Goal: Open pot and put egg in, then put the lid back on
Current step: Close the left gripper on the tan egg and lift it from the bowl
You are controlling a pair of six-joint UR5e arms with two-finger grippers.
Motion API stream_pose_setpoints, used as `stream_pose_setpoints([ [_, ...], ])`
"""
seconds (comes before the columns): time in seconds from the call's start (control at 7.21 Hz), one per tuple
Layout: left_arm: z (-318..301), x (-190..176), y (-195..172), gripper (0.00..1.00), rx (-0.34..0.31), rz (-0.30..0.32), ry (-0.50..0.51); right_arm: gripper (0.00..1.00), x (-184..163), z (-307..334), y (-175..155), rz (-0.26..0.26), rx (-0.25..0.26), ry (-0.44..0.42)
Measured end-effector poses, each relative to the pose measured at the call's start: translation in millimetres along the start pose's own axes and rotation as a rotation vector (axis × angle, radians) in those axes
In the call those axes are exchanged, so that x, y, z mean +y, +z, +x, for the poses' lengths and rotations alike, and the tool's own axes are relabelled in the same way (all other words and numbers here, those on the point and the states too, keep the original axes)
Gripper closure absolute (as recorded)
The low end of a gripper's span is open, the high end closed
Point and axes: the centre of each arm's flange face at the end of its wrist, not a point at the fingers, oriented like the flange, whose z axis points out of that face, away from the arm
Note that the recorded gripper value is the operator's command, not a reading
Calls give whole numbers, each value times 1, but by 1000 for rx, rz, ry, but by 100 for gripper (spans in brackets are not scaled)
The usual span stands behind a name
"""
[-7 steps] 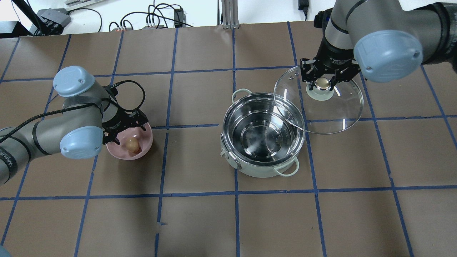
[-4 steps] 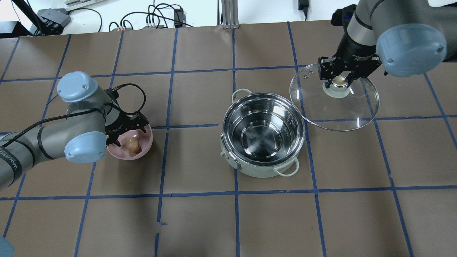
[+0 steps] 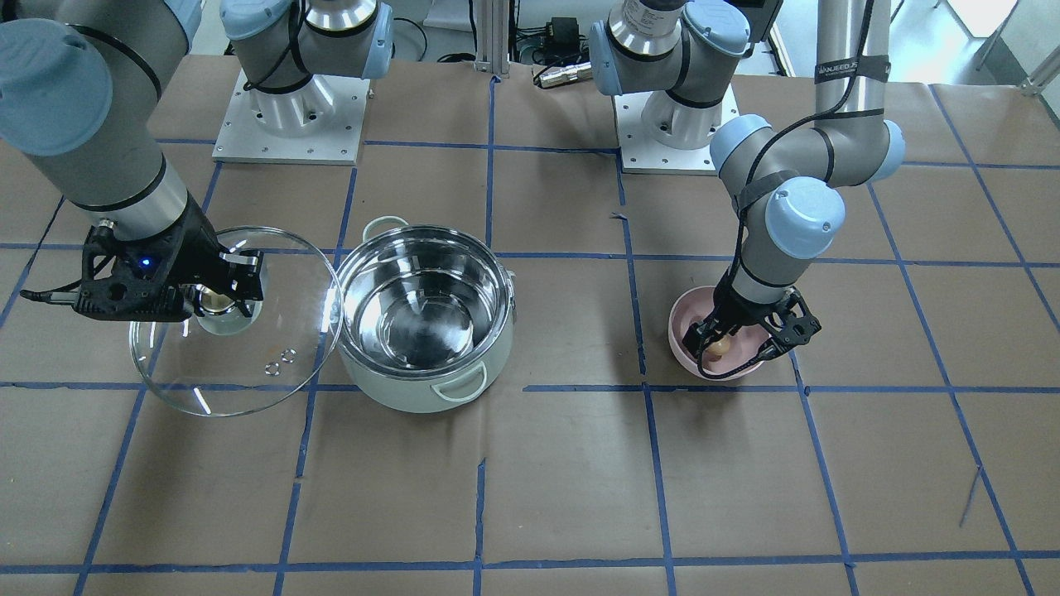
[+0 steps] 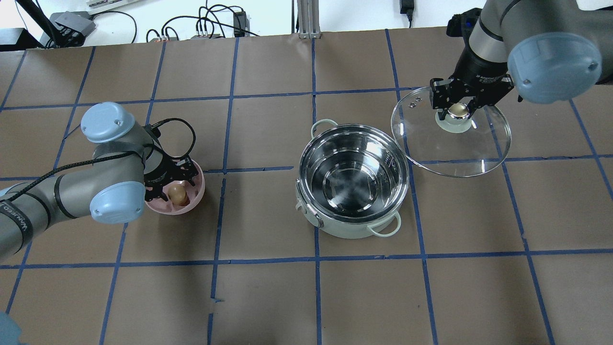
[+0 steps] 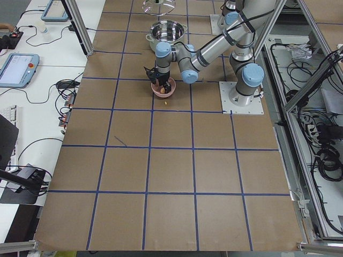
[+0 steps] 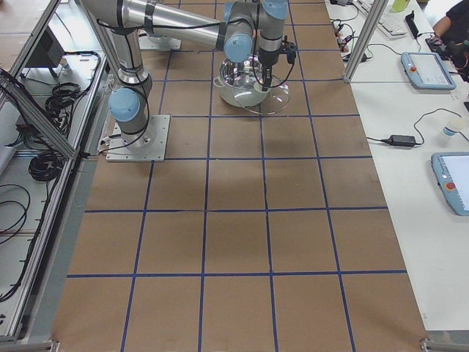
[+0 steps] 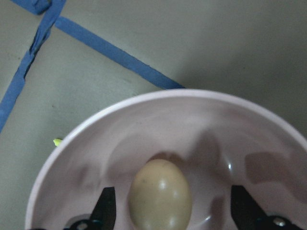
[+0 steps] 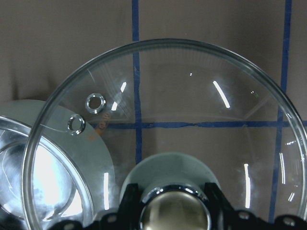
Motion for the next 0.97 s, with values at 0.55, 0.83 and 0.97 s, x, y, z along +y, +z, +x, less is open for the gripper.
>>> stream_pose_setpoints([
  [0.55,0,1,2,68,3,-7,1,84,0,0,0,7,-2,-2],
  [0.83,1,0,2,83,4,-7,2,84,0,0,0,8,-4,-3],
  [0.97,1,-1,1,86,4,-4,4,84,0,0,0,8,-4,-4],
])
